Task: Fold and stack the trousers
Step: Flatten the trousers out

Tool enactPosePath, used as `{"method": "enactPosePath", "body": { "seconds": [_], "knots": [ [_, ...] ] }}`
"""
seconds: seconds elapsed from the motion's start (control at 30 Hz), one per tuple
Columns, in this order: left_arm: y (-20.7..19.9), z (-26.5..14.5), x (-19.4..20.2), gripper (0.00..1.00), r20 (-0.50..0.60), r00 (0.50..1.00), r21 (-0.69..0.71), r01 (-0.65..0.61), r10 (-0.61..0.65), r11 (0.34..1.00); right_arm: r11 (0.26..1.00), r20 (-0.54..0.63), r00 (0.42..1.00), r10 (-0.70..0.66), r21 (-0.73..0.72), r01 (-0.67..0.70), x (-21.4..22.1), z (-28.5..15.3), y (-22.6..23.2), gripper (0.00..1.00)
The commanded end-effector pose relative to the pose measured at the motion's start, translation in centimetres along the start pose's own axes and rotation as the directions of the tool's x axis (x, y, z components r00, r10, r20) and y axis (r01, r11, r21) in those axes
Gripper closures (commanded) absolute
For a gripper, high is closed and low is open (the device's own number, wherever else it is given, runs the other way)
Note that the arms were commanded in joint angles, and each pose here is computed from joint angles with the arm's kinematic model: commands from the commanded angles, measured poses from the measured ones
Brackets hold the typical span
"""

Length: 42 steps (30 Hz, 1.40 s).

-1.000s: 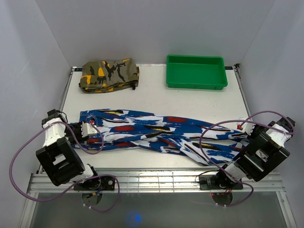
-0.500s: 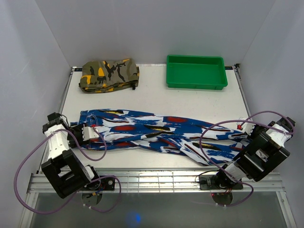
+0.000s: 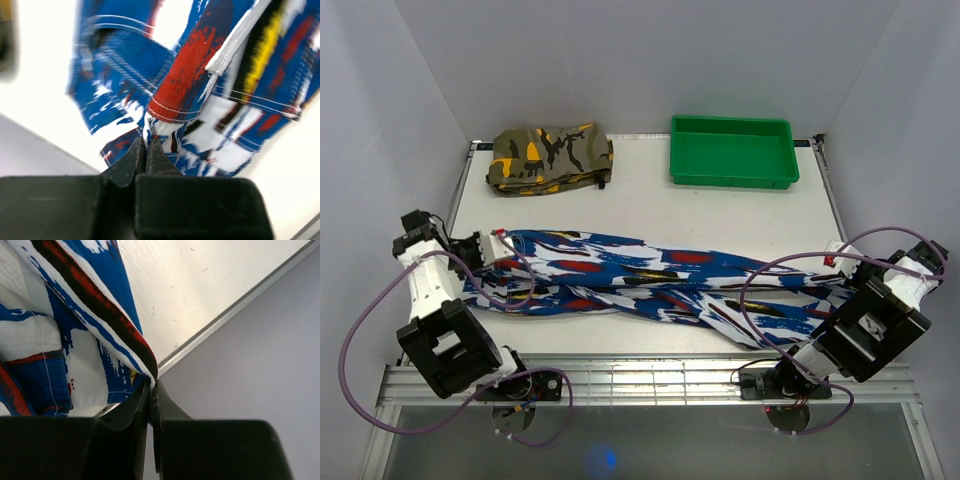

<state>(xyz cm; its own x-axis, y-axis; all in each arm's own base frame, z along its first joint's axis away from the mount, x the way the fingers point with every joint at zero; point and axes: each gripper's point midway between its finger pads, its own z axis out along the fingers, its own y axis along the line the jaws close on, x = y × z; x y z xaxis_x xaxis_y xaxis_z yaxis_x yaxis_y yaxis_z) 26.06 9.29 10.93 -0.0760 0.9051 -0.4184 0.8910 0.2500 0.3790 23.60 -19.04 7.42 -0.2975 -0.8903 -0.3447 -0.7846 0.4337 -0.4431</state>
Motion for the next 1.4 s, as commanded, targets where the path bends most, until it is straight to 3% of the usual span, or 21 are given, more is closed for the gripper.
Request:
{"method": "enactPosePath", "body": {
  "seconds": [0.0,0.27,0.6,0.63,0.7,0.73,0.77,0.8,0.83,0.87,0.9,0.93,0.97,1.0,1.03,1.07,1.13,1.17,1.23,1.27,1.37],
  "knots": [
    [4.9,-3.7,-2.8,0.98,0.117,0.990,-0.143,0.096,-0.080,0.985,0.995,-0.012,1.000,-0.018,0.102,0.019,-0.4,-2.5,-3.6,0.92],
    [8.0,-6.9,-2.3,1.00,0.201,0.919,-0.191,0.377,-0.340,0.906,0.983,-0.017,1.000,0.019,0.182,-0.015,-0.5,-4.9,-6.1,0.92],
    [10.0,-9.5,-1.5,1.00,0.297,0.856,-0.238,0.496,-0.423,0.835,0.979,0.043,0.998,0.035,0.200,-0.043,-0.9,-5.6,-7.0,0.92],
    [10.9,-9.5,-1.6,1.00,0.327,0.816,-0.234,0.558,-0.476,0.796,0.976,0.038,0.999,0.038,0.214,-0.046,-1.6,-4.8,-8.2,0.92],
    [13.6,-8.8,-1.8,1.00,0.335,0.814,-0.268,0.566,-0.475,0.780,0.975,0.034,0.999,0.042,0.217,-0.049,-2.4,-3.7,-9.3,0.92],
    [14.2,-7.6,-1.3,1.00,0.347,0.771,-0.233,0.623,-0.535,0.747,0.979,0.045,0.997,0.067,0.190,-0.074,-3.5,-2.2,-9.6,0.92],
    [16.4,-7.6,-1.5,1.00,0.348,0.787,-0.275,0.605,-0.509,0.748,0.973,0.048,0.997,0.062,0.218,-0.071,-4.0,-1.7,-11.1,0.92],
    [17.1,-5.9,-0.8,1.00,0.353,0.735,-0.245,0.670,-0.579,0.701,0.972,0.054,0.993,0.102,0.205,-0.111,-4.9,-0.3,-12.2,0.92],
    [19.7,-5.7,-0.9,1.00,0.348,0.761,-0.303,0.644,-0.547,0.703,0.961,0.055,0.994,0.093,0.257,-0.104,-5.6,-0.6,-15.1,0.92],
    [22.1,-4.2,-0.8,1.00,0.344,0.753,-0.315,0.656,-0.561,0.686,0.961,0.057,0.993,0.107,0.252,-0.118,-7.2,0.9,-17.4,0.92],
    [24.1,0.4,0.4,1.00,0.317,0.705,-0.279,0.709,-0.635,0.648,0.961,0.043,0.986,0.162,0.218,-0.168,-7.3,4.3,-18.9,0.92],
    [27.0,-0.3,0.6,1.00,0.321,0.711,-0.335,0.703,-0.626,0.627,0.948,0.029,0.984,0.174,0.266,-0.176,-8.8,4.3,-21.7,0.92],
    [29.2,1.4,1.6,0.96,0.311,0.679,-0.354,0.732,-0.665,0.582,0.944,-0.005,0.972,0.235,0.240,-0.227,-8.9,7.2,-21.7,0.84],
    [30.4,2.9,1.9,0.58,0.282,0.644,-0.355,0.759,-0.711,0.546,0.938,-0.029,0.965,0.262,0.242,-0.247,-9.7,8.3,-24.1,0.67],
    [31.9,2.9,2.4,0.25,0.274,0.646,-0.382,0.753,-0.712,0.536,0.942,-0.070,0.950,0.303,0.173,-0.288,-9.9,8.6,-22.7,0.35],
    [31.4,2.9,2.3,0.02,0.248,0.639,-0.366,0.758,-0.728,0.540,0.934,-0.080,0.937,0.340,0.144,-0.327,-10.3,8.0,-22.8,0.08],
    [27.2,0.9,1.1,0.02,0.202,0.652,-0.326,0.749,-0.731,0.577,0.938,-0.073,0.943,0.326,0.148,-0.313,-10.5,2.7,-21.9,0.10],
    [23.8,-2.2,-0.9,0.02,0.204,0.679,-0.329,0.726,-0.705,0.604,0.955,-0.108,0.949,0.295,0.057,-0.290,-9.7,1.5,-17.4,0.10],
    [15.0,-0.5,-1.0,0.02,0.114,0.649,-0.199,0.757,-0.752,0.623,0.944,-0.142,0.952,0.271,-0.156,-0.292,-9.4,-0.7,-8.9,0.05],
    [11.7,-1.2,-1.5,0.02,0.091,0.661,-0.171,0.747,-0.745,0.642,0.929,-0.143,0.962,0.233,-0.261,-0.264,-9.8,-1.9,-4.9,0.02],
    [3.8,0.5,-1.0,0.03,0.008,0.570,-0.038,0.821,-0.822,0.569,0.860,-0.145,0.979,0.142,-0.471,-0.194,-9.4,-3.1,6.1,0.05]
  ]
}}
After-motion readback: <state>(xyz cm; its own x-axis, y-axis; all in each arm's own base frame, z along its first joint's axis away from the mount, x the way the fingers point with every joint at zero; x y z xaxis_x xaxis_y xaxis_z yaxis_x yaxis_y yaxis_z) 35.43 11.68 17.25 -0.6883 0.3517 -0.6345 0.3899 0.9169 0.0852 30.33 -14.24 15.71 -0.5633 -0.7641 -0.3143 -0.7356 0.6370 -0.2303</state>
